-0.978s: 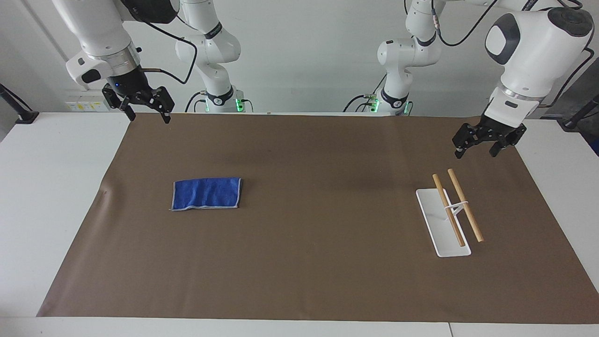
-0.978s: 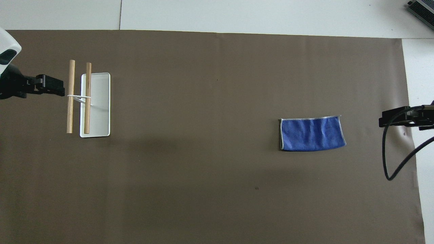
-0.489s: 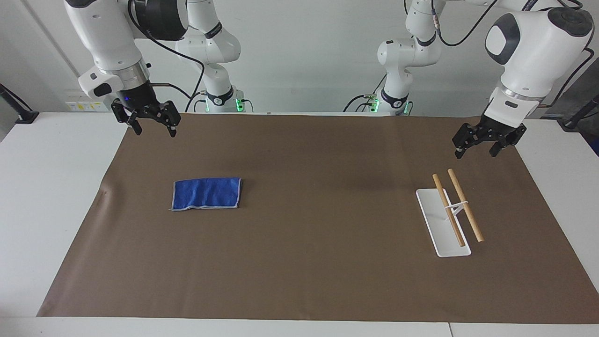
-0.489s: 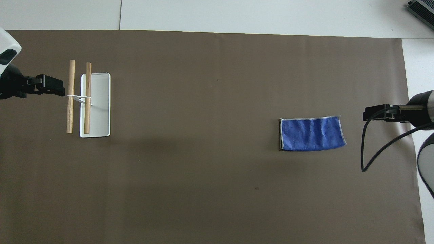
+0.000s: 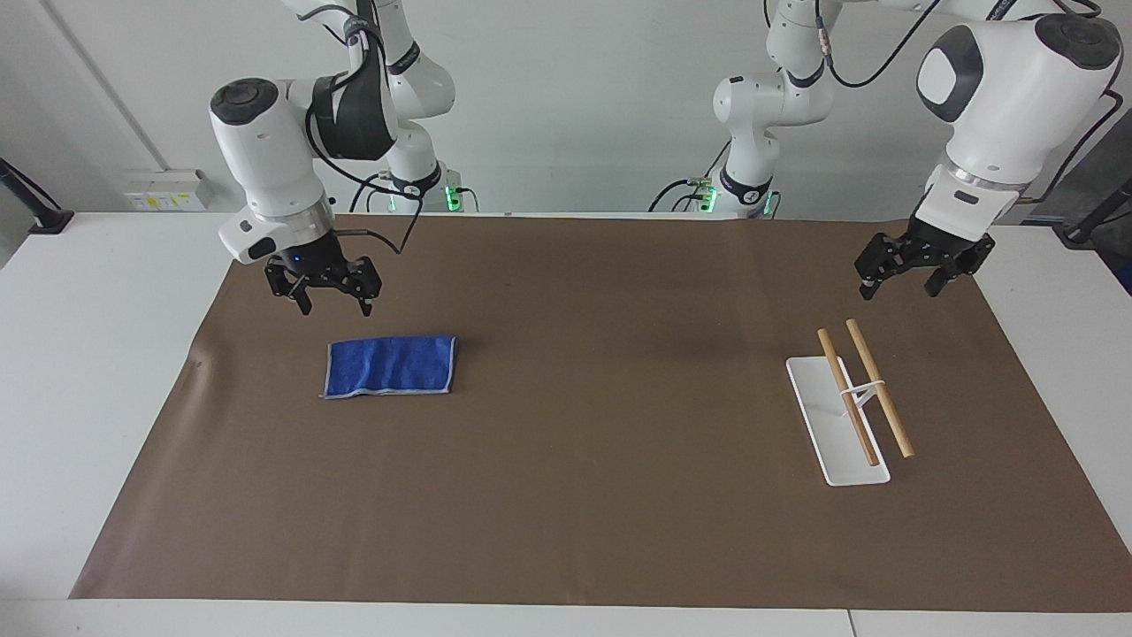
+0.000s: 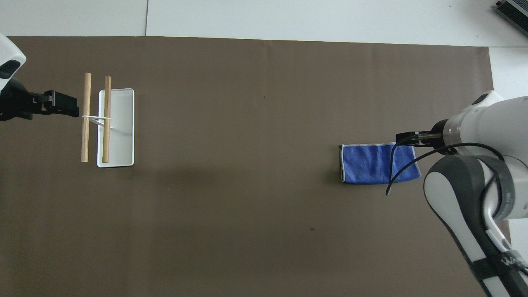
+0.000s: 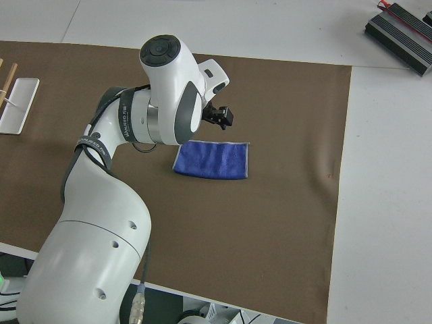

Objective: Right arm passes towel to left arm to hang
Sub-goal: 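Reach the right gripper down to the blue towel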

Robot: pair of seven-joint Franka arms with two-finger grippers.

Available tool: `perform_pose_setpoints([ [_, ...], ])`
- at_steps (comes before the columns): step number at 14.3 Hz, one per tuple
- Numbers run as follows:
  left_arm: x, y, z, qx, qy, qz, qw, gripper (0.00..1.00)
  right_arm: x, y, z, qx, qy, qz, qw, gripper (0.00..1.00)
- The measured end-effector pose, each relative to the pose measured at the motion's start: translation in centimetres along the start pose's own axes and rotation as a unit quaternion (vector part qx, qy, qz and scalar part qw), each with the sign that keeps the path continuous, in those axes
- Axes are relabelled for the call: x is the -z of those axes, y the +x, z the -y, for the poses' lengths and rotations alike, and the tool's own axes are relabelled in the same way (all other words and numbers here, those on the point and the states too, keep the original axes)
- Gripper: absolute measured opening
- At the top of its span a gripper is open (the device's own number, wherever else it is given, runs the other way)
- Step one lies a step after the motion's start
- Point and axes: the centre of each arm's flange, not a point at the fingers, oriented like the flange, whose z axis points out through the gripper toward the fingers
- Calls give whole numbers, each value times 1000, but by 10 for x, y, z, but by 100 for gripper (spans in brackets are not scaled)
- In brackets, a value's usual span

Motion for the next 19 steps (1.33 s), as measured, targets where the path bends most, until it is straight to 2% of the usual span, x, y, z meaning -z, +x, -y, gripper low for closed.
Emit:
perform_pose_setpoints([
  [4,0,0,0,0,0,0,1000,100,-59,-1,2,2,-2,-5,1000,100],
  [7,0,0,0,0,0,0,1000,100,-89,-7,2,3,-4,-4,1000,100],
  [10,0,0,0,0,0,0,1000,100,-116,-14,3,13,-4,-18,1000,100],
  [19,0,0,0,0,0,0,1000,100,-153,-34,2,12,5,14,1000,100],
])
